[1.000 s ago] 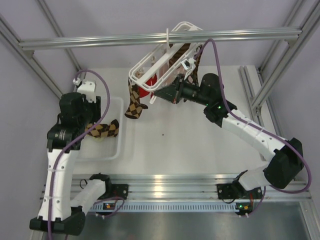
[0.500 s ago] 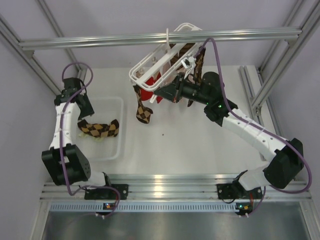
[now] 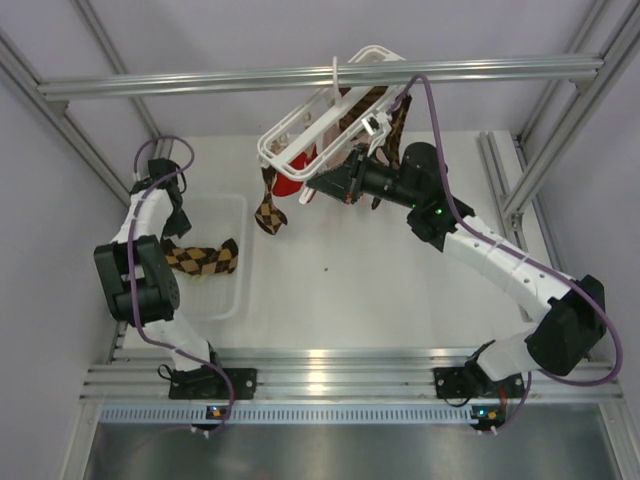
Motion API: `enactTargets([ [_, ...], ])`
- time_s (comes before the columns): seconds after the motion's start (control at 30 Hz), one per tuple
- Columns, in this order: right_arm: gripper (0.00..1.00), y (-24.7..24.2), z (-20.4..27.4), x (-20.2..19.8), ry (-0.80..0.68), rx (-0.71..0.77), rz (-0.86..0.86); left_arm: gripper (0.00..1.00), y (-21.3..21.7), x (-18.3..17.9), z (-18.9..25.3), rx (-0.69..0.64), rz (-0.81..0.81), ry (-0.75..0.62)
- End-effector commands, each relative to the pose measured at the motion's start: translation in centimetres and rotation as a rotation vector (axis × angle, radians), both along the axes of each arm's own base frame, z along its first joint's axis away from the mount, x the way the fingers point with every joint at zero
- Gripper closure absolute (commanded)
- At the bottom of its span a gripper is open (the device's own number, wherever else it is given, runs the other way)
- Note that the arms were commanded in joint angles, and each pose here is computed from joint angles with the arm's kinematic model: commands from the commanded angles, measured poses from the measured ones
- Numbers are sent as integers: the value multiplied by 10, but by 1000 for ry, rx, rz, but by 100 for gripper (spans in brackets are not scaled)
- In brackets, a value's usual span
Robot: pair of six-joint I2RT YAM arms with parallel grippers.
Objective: Clip the socks to the hanger
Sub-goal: Pick up the sock from the bin.
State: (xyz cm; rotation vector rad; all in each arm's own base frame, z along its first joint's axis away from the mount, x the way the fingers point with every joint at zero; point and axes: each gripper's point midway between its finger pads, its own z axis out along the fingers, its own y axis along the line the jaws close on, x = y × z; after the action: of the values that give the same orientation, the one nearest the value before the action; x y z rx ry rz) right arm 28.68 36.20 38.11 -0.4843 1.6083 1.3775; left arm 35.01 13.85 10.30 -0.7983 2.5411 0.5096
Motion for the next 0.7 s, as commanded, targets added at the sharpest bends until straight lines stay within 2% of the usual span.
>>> enactTargets([
  [0.0,100,-2,18,10,-54,19,-42,48,12,19,-4,45,44,-39],
  [0.27,100,-3,9,13,-50,-2,-51,50,19,14,-40,63,81,60],
  [0.5,100,-7,3,16,-38,-13,-63,62,18,18,-74,48,85,94],
  [0.6,100,-10,1,17,-36,-20,-68,71,10,31,-80,-10,50,52],
  [0.63,100,-10,1,17,-37,-23,-68,82,6,39,-79,-32,29,20],
  [0.67,100,-10,0,16,-33,-25,-68,86,-1,44,-79,-71,3,1],
])
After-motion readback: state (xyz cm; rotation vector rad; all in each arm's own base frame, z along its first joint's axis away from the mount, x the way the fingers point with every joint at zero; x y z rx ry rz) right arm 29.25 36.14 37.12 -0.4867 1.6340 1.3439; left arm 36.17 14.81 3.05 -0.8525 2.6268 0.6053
